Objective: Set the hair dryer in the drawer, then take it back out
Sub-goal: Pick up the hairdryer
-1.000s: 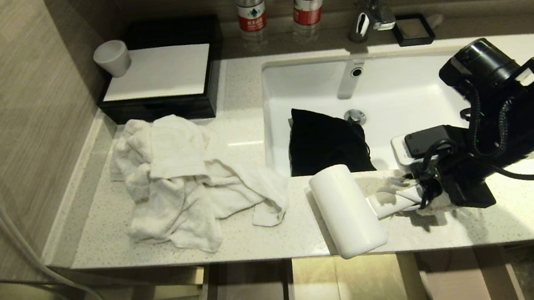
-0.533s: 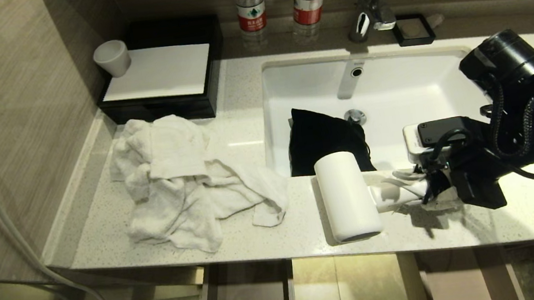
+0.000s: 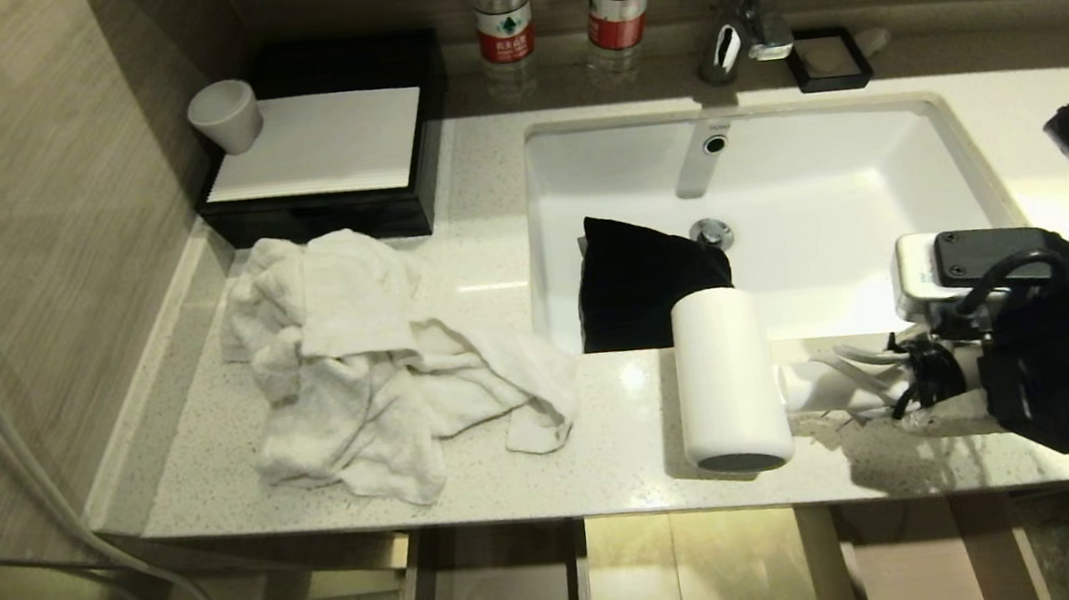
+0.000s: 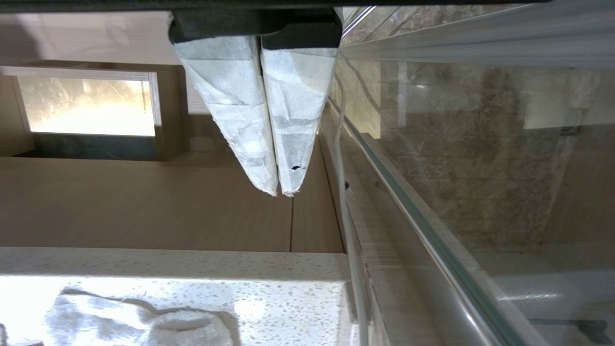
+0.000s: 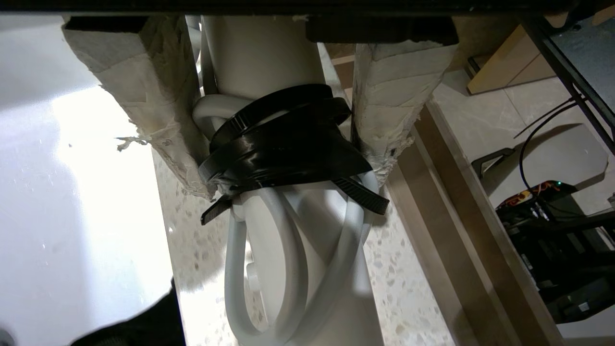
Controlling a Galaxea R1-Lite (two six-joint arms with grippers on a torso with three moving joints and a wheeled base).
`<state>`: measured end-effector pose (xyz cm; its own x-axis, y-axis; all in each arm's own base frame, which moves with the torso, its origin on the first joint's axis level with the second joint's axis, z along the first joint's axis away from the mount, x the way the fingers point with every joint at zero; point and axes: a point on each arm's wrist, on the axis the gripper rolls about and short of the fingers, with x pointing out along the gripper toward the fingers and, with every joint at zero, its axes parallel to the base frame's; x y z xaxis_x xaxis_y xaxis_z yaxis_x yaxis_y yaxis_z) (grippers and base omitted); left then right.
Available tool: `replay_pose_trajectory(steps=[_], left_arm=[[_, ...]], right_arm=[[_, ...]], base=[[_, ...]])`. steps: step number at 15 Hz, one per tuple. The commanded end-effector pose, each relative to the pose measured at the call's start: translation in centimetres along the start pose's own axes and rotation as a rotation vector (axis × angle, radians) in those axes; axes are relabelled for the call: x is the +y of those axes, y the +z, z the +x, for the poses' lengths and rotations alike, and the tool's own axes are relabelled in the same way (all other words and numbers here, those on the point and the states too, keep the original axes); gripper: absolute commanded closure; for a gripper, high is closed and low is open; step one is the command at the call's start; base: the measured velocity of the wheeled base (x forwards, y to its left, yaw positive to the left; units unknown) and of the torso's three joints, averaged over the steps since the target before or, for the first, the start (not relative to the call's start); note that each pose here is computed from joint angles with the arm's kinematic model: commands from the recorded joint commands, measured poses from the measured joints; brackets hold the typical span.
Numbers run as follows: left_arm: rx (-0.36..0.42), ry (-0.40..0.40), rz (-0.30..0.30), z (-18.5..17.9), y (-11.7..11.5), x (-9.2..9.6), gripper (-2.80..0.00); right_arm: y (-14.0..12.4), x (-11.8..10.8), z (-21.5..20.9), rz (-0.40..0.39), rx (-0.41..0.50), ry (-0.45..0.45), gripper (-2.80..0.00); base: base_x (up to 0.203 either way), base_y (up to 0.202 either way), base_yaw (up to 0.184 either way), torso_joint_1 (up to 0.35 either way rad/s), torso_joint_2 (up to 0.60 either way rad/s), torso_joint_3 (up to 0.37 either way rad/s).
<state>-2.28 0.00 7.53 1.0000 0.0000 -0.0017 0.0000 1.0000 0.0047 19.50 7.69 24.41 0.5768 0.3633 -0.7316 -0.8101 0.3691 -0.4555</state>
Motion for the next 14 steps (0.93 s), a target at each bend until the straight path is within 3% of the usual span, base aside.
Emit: replay_pose_trajectory(steps=[1, 9, 14], left_arm=[[0.001, 0.0, 0.0, 0.0, 0.0, 0.0, 0.0], [0.001, 0.0, 0.0, 0.0, 0.0, 0.0, 0.0], [0.001, 0.0, 0.0, 0.0, 0.0, 0.0, 0.0]], right_arm=[[-0.8, 0.8, -1.9, 0.003, -0.018, -0.04, 0.0], [-3.6, 2.6, -5.3, 0.07, -0.005, -0.147, 0.0], [-5.6, 4.3, -6.7, 0.177, 0.015, -0.209, 0.0]], base=[[0.0, 0.0, 0.0, 0.0, 0.0, 0.0], [0.0, 0.0, 0.0, -0.003, 0.01, -0.001], [0.0, 0.0, 0.0, -0.297, 0.23, -0.063]])
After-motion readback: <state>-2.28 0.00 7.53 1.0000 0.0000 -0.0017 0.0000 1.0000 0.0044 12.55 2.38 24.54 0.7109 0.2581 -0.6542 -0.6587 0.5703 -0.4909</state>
